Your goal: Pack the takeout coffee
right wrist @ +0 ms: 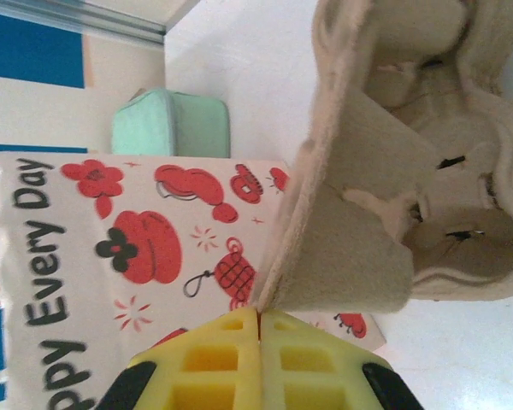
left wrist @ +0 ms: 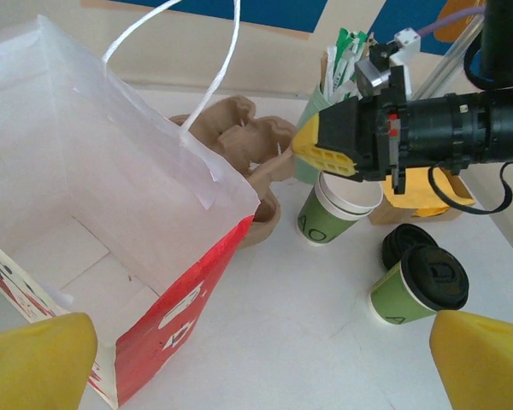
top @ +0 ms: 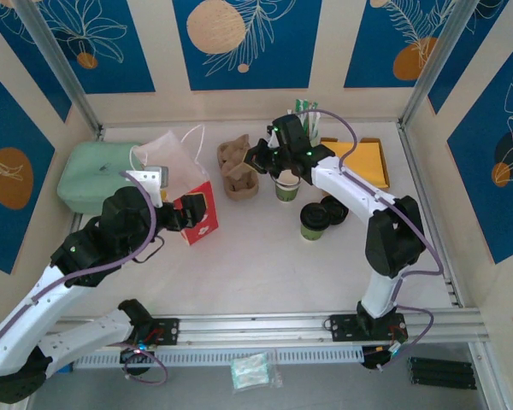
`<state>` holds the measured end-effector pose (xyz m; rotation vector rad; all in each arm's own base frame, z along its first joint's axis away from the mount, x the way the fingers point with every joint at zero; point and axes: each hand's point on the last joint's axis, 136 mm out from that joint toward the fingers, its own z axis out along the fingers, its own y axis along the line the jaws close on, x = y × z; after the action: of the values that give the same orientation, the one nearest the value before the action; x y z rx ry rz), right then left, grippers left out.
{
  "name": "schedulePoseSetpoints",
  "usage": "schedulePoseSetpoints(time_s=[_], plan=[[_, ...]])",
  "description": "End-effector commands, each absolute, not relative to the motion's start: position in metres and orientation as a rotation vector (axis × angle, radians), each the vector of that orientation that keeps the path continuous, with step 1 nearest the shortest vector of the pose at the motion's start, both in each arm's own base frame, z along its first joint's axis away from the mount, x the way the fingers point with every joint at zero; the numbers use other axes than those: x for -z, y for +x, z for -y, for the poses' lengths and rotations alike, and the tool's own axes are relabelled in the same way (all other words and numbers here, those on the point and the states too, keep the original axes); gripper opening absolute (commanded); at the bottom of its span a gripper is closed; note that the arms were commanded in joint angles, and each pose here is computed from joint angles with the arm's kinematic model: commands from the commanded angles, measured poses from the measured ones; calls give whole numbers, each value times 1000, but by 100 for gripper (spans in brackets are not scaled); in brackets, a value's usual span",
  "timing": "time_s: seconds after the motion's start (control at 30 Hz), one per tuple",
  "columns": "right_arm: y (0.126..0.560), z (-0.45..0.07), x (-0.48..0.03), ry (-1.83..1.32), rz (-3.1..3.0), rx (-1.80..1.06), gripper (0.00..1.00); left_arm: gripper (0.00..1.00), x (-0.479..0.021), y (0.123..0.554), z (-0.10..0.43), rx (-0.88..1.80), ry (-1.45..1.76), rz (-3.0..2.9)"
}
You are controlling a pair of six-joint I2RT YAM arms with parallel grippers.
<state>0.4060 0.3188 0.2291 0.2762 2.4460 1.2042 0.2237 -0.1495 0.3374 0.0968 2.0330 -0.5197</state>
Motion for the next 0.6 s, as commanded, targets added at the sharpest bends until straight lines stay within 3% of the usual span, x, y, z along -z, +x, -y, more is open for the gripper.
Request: schedulePoseSetpoints(time_s=[0.0, 0.57], plan=[[397, -322, -274, 172, -2353, -1271, 0, 99, -347, 224, 150, 545, 81, -2005], [341, -322, -307, 59, -2320, -1321, 0, 100, -352, 224, 150, 556, 74, -1994]])
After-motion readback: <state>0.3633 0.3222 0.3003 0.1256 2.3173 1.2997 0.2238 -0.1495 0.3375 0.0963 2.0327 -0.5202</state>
